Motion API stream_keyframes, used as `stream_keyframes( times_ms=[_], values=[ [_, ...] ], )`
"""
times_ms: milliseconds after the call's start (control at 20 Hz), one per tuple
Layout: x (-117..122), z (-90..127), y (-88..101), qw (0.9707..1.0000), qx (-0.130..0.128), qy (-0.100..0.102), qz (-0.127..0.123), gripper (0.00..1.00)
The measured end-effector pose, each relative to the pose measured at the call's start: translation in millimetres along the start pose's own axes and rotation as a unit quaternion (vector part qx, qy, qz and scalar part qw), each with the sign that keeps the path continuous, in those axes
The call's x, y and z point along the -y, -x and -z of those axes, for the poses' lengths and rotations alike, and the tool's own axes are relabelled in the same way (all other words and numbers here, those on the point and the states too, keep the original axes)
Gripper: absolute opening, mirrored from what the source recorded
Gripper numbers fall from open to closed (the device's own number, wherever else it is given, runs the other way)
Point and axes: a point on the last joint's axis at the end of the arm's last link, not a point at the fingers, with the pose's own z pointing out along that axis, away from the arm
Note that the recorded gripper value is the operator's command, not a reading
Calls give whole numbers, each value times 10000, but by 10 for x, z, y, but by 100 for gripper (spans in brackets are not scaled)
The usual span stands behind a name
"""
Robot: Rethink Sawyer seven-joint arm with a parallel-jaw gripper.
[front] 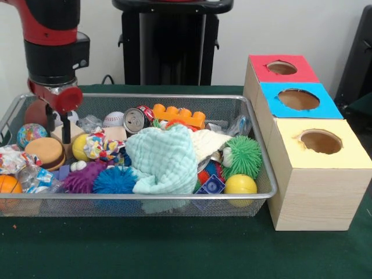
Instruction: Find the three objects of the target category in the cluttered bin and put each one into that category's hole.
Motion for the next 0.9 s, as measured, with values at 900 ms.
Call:
stream_keyframes(
  times_ms=[900],
  values=[
    [448,-375,148,9978,-477,344,302,100]
  ],
)
